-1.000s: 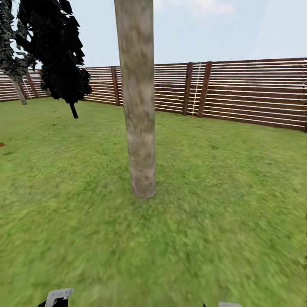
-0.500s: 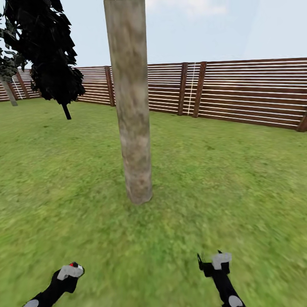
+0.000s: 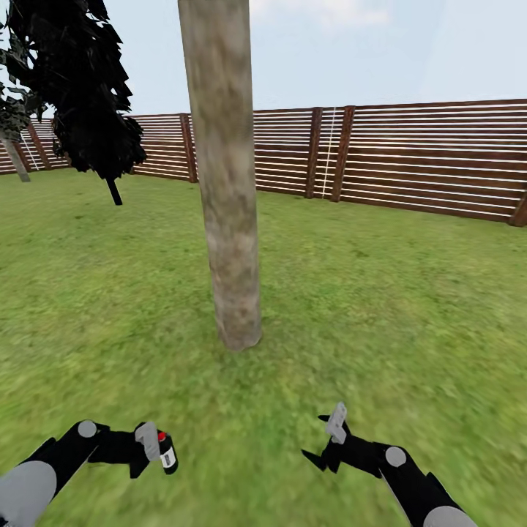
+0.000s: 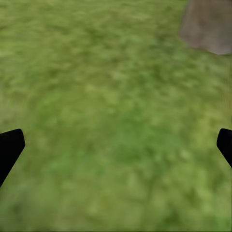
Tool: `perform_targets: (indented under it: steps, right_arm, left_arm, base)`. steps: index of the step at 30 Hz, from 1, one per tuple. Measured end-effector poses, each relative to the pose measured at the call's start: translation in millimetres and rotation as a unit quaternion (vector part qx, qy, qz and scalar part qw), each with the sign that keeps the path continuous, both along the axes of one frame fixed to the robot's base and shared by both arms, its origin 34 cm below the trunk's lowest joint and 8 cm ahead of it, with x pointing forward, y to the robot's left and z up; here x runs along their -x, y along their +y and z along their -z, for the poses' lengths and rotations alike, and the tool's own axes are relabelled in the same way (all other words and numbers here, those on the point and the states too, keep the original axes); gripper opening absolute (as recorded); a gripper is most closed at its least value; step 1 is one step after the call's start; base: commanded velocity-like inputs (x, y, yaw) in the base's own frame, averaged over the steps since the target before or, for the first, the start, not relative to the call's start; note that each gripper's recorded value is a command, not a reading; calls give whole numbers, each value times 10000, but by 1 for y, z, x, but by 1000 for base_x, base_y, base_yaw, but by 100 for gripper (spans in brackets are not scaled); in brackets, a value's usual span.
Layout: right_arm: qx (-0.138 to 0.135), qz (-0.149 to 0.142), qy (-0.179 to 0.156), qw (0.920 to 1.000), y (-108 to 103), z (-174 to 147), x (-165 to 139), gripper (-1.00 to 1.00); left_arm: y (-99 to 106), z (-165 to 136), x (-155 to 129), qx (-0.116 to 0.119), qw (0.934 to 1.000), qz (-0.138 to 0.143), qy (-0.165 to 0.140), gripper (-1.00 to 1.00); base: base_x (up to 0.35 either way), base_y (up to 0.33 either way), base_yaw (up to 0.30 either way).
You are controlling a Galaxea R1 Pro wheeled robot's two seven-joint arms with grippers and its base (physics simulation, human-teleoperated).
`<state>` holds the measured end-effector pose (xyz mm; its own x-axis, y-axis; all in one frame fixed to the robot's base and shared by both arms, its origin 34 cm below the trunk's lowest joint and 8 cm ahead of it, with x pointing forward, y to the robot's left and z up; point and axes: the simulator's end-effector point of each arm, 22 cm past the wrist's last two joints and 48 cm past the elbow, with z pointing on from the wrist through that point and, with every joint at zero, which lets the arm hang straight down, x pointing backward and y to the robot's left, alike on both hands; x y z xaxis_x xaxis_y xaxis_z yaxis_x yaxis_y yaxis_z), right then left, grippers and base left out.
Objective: In the garden, pick up the pesticide atomizer on the floor and spray pesticide onto both trees until each tree trunk is fully covered.
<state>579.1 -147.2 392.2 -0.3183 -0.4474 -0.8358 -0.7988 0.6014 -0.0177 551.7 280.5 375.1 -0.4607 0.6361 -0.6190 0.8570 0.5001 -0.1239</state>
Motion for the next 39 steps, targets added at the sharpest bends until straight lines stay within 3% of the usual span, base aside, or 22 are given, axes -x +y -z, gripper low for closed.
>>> perform_targets:
  steps: [3, 4, 7, 10, 14, 15, 19, 24, 30, 35, 39]
  right_arm:
    - [-2, -148, 17, 9999, 8, 0, 4, 100]
    - [2, -223, 24, 9997, 13, 0, 6, -100]
    - [20, -449, 42, 9990, 25, 1, 13, -100]
    - [-170, -967, 202, 9950, 44, -7, 25, -100]
    - [-310, -1203, 186, 9921, 62, -19, 23, -100]
    - [-400, -1255, 178, 9911, 74, -22, 24, -100]
    - [-573, -1345, 154, 9891, 101, -30, 26, -100]
    - [-314, -1804, 174, 9829, 128, -23, 43, -100]
    - [-261, -1891, 148, 9815, 133, -24, 43, -100]
    - [-325, -1922, 106, 9808, 144, -29, 42, -100]
    - [-348, -1933, 97, 9805, 147, -31, 42, -100]
  left_arm:
    - [0, 3, 7, -123, 9996, 232, 78, -100]
    - [0, 6, 10, -186, 9993, 317, 109, -100]
    - [0, 9, 14, -279, 9985, 446, 152, -100]
    - [-5, 9, 14, -260, 9984, 479, 149, -100]
    - [-32, 7, 27, -8, 9963, 781, 353, -100]
    - [-47, 5, 29, 93, 9950, 919, 373, -100]
    - [-72, 9, 37, -47, 9892, 1406, 411, -100]
    - [-103, 6, 35, 57, 9863, 1616, 326, -100]
    - [-121, 3, 34, 142, 9848, 1713, 269, -100]
    - [-141, 7, 44, 23, 9781, 2058, 312, -100]
    - [-154, 7, 47, 64, 9762, 2145, 309, -100]
  base:
    - [0, 0, 0]
    - [0, 0, 0]
    - [0, 0, 0]
    - [0, 0, 0]
    - [0, 0, 0]
    - [0, 0, 0]
    - [0, 0, 0]
    - [0, 0, 0]
    - [0, 0, 0]
    - [0, 0, 0]
    - [0, 0, 0]
